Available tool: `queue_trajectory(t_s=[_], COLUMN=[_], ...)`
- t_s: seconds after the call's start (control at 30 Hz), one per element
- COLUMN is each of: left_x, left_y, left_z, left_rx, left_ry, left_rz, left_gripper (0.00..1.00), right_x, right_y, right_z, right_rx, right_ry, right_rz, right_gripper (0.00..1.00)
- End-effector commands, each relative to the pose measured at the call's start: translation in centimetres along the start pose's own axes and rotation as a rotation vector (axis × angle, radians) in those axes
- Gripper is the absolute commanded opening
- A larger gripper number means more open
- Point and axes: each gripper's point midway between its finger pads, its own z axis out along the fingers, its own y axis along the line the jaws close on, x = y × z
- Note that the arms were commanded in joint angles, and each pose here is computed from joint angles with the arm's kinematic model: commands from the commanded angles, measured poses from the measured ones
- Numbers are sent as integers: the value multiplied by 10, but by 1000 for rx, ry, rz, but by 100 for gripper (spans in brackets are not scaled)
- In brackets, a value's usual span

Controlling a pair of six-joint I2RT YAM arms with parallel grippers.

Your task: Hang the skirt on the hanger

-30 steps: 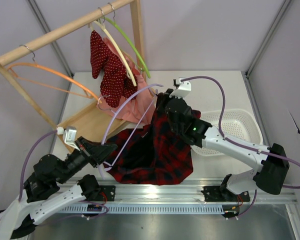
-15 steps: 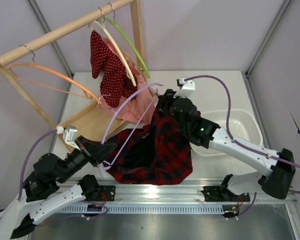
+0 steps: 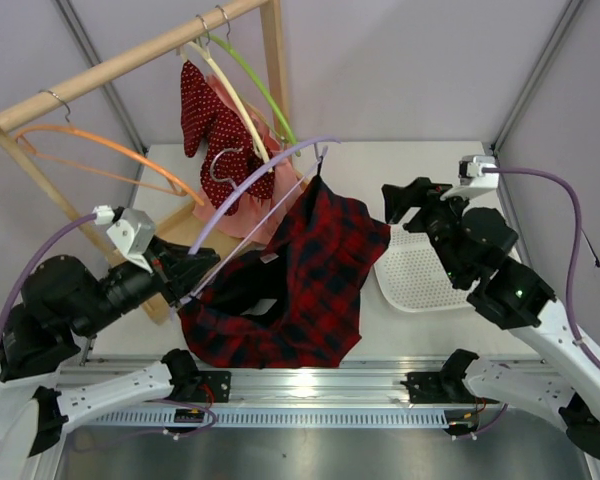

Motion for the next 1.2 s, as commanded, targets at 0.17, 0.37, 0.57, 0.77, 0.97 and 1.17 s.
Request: queue_trajectory(t_s=[0.17,0.37,0.57,0.77,0.97,1.17], left_x=[-101,-130,-120,-104,-87,-60], left_y=[-21,-21,-29,-31,-47,-27], left_z=[19,38,39,24,-4,-42], left_rx=[61,-8,4,21,146,95], left_ry=[-123,-82,-4,49,85,104], left_rz=[253,185,30,-19,-35,-41], left_gripper=[0,0,0,0,0,0], right_x=[2,-29,-53,-47,-29,-29], right_y=[2,2,-8,8,7,8], right_z=[-21,-41,-63,-62,-46,-34], right_rx=[-95,-113,-101,-177,-140,-112], right_ry=[61,10,-30,3,44,20], right_rz=[-94,-42,-45,-43,-45,-34], right_gripper=[85,89,90,91,93,94])
